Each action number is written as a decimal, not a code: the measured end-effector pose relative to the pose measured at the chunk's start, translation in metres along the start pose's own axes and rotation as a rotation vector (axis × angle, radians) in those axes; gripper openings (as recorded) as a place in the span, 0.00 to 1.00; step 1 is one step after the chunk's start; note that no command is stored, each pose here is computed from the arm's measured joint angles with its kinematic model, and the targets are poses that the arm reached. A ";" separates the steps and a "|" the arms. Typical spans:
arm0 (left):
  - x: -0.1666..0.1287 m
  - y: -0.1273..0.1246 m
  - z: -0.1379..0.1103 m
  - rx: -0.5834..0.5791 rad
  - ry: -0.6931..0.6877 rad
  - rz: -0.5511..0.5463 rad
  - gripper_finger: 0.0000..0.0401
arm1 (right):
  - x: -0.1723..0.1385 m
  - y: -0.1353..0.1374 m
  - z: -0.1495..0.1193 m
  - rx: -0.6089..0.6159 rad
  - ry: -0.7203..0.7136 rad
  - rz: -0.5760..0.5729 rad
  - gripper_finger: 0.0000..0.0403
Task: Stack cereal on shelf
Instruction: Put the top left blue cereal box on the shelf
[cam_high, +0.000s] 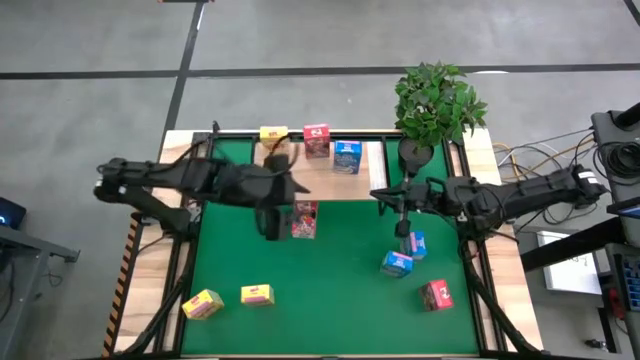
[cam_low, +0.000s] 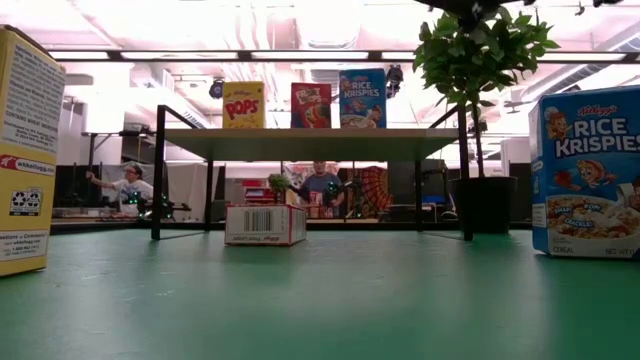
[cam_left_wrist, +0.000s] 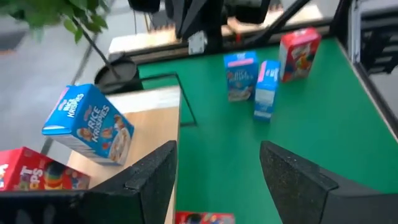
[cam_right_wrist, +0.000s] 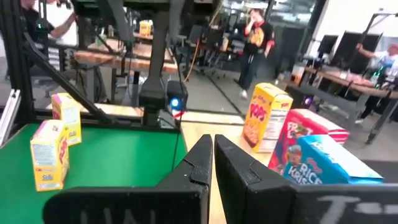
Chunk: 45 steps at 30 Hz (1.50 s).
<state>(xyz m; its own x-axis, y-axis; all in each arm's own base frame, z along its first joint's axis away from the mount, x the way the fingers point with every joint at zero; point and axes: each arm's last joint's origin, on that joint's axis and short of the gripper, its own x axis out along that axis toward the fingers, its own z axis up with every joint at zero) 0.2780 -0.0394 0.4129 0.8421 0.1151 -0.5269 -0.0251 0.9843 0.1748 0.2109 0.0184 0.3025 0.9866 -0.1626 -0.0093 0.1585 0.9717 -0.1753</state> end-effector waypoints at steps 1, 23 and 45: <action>-0.004 -0.003 -0.005 -0.002 -0.024 0.006 0.53 | 0.003 0.001 0.002 0.006 0.009 0.002 0.02; -0.051 -0.004 -0.100 -0.029 -0.325 0.049 0.53 | 0.073 -0.051 0.119 0.029 0.476 -0.083 0.02; -0.063 0.002 -0.110 0.029 -0.334 0.109 0.53 | 0.131 -0.138 0.112 0.096 0.943 -0.060 0.15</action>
<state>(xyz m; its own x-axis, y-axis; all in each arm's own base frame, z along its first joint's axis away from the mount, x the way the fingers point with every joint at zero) 0.1652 -0.0301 0.3547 0.9651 0.1645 -0.2036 -0.1135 0.9639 0.2408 0.3222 -0.1172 0.4358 0.5466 -0.2438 -0.8011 0.2522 0.9602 -0.1201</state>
